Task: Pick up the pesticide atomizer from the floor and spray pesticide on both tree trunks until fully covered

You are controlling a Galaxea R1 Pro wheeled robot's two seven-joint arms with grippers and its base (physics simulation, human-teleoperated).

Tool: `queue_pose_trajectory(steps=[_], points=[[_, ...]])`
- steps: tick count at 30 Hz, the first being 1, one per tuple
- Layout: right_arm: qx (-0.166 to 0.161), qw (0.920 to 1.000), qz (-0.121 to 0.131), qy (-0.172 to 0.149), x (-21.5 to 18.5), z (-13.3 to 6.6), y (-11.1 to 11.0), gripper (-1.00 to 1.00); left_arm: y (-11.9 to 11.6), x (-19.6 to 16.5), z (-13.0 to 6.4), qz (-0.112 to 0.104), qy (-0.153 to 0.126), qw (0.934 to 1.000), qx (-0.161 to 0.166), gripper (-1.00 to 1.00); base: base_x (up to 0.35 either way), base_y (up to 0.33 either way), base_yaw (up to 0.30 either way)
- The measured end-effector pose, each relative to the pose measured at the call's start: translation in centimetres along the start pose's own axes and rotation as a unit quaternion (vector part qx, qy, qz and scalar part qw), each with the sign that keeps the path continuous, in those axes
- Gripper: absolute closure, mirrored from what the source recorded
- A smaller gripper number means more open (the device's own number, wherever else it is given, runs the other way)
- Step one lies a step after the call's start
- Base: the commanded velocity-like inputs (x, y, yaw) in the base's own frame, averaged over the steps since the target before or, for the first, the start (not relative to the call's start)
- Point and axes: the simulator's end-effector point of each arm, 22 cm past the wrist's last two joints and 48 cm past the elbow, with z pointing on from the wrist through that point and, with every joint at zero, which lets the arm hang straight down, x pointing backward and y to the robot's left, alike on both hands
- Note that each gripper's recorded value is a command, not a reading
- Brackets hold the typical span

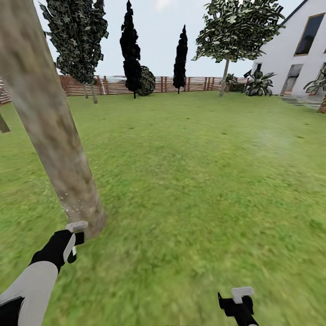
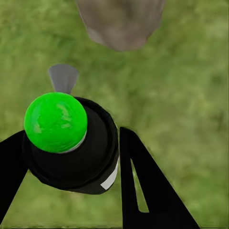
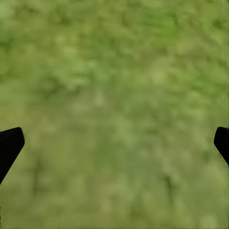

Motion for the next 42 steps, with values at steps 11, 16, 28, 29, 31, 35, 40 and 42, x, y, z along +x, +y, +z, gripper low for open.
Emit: queue_pose_trajectory(steps=[11,16,28,29,31,35,40,42], points=[[0.0,1.0,0.0,0.0,0.0,0.0,0.0,-1.0,-2.4,-9.1,-2.9,-0.015,-0.037,0.999,0.021,1.0,-0.005,-0.004,0.244],[0.001,1.0,0.0,0.0,0.0,0.0,-0.1,-1.0,-1.9,-10.2,-3.3,-0.004,-0.041,0.9991,0.012,1.0,0.012,-0.005,0.01],[0.001,1.0,0.0,-0.002,-0.1,0.0,-0.2,-1.0,-2.2,-10.1,-3.4,0.013,-0.042,0.999,0.005,1.0,0.184,-0.179,0.0],[0.001,1.0,0.0,-0.001,-0.1,0.0,-0.2,-1.0,-2.2,-10.1,-3.4,0.013,-0.042,0.999,0.005,1.0,0.003,-0.272,0.0],[0.001,1.0,0.0,-0.001,-0.1,0.0,-0.2,-1.0,-2.2,-10.4,-3.4,0.013,-0.043,0.999,0.006,1.0,0.001,-0.273,0.0],[0.001,1.0,0.0,-0.001,-0.1,0.0,-0.2,-1.0,-2.3,-10.5,-3.5,0.012,-0.044,0.9989,0.007,1.0,0.0,-0.273,0.076],[0.001,1.0,0.0,-0.001,-0.1,0.0,-0.2,-1.0,-2.4,-10.4,-3.5,0.012,-0.043,0.999,0.008,1.0,0.023,-0.273,0.252],[0.001,1.0,0.0,-0.001,-0.1,0.0,-0.2,-1.0,-2.4,-10.2,-3.4,0.013,-0.042,0.999,0.007,1.0,0.149,-0.25,0.275]])
